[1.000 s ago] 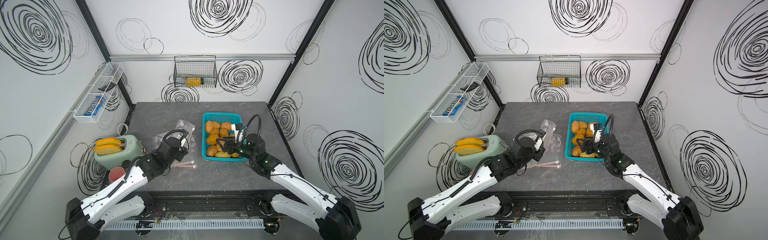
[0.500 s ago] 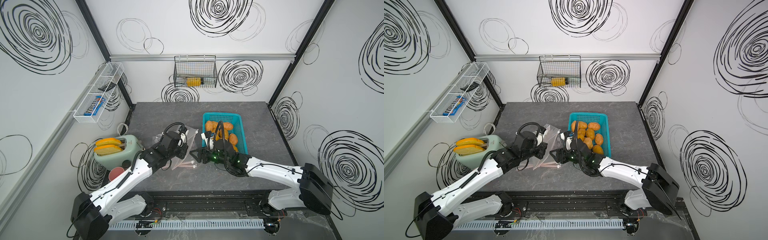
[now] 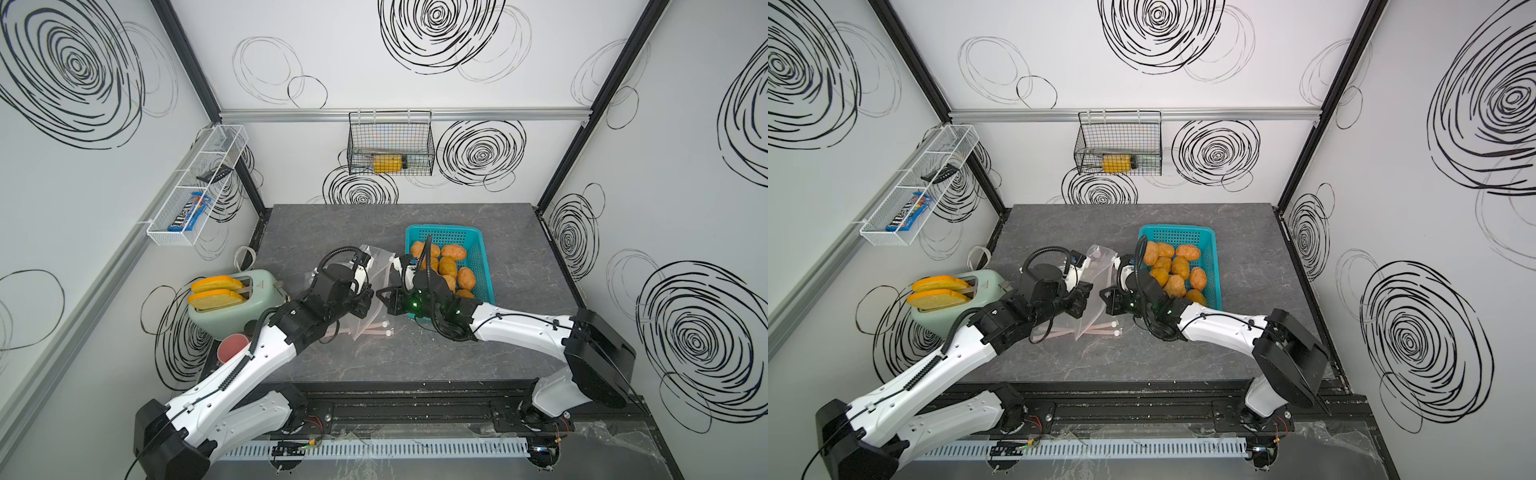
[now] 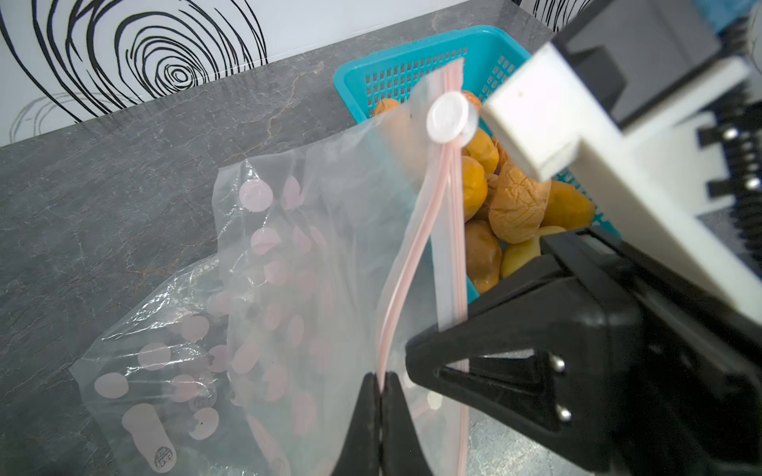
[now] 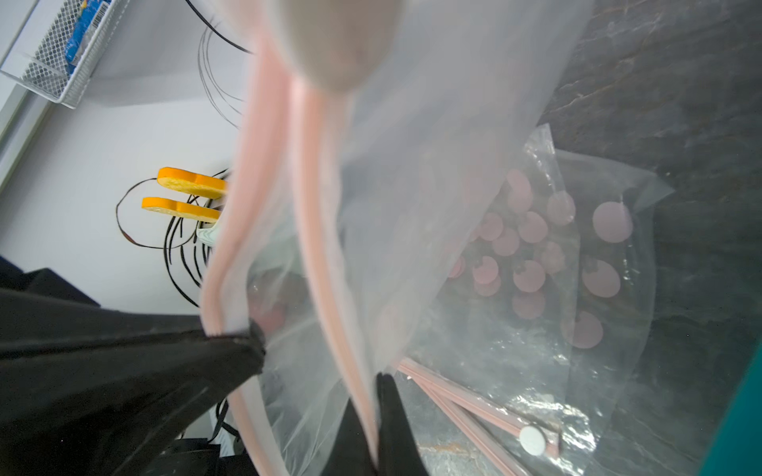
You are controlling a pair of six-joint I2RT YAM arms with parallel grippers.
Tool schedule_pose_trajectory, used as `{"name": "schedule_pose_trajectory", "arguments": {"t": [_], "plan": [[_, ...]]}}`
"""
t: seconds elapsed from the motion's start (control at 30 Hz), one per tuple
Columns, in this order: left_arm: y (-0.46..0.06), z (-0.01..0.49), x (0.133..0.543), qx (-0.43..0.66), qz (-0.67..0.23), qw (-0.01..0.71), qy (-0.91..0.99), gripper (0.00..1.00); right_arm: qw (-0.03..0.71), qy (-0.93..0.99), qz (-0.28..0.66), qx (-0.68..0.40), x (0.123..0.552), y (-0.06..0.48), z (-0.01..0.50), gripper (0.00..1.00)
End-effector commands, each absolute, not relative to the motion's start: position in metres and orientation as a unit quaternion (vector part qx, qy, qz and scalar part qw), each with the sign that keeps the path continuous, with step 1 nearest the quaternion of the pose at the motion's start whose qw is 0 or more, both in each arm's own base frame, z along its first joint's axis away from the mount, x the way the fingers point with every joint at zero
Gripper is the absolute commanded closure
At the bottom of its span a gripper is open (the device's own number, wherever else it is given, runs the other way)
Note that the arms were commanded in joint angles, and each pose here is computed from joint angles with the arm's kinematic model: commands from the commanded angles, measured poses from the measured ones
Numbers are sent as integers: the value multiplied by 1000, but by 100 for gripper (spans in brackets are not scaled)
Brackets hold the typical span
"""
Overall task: Put the potatoes into a zipper bag and zip it
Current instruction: Open the zipper of the food storage bag.
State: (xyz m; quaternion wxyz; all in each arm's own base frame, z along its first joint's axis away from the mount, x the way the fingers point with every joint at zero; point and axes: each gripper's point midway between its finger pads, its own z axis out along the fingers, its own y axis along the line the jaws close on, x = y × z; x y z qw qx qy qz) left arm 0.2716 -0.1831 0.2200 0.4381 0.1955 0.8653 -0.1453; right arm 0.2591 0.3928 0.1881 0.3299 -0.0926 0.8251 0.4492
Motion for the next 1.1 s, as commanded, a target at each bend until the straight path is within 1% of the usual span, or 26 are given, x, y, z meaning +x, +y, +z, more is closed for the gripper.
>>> {"name": "schedule_pose_trajectory", "arguments": {"t": [0.0,0.03,0.07,0.1,0.17,0.27,0.43,0.6,0.83,1.07], "plan": [[-184,228,272,194,-149,454,857,73,359,800,475,-76,267,393,222,100],[-185,228,271,197,-151,452,857,62,365,795,479,-70,269,391,227,100],[-187,228,269,202,-154,449,857,54,370,791,484,-63,271,390,234,100],[-189,228,268,205,-154,449,856,49,371,790,486,-53,275,388,237,100],[-190,225,266,209,-146,448,857,46,369,791,487,-36,281,385,243,100],[-190,222,265,213,-123,451,858,46,367,791,490,-24,284,385,244,100],[-189,220,266,211,-110,453,859,46,347,795,497,-27,280,390,236,100],[-181,217,272,190,-87,456,865,50,333,800,498,-29,272,390,226,100],[-174,218,277,178,-82,460,866,53,309,798,514,-50,255,395,222,100],[-174,214,277,180,-79,456,868,61,304,799,516,-56,247,395,222,100]]}}
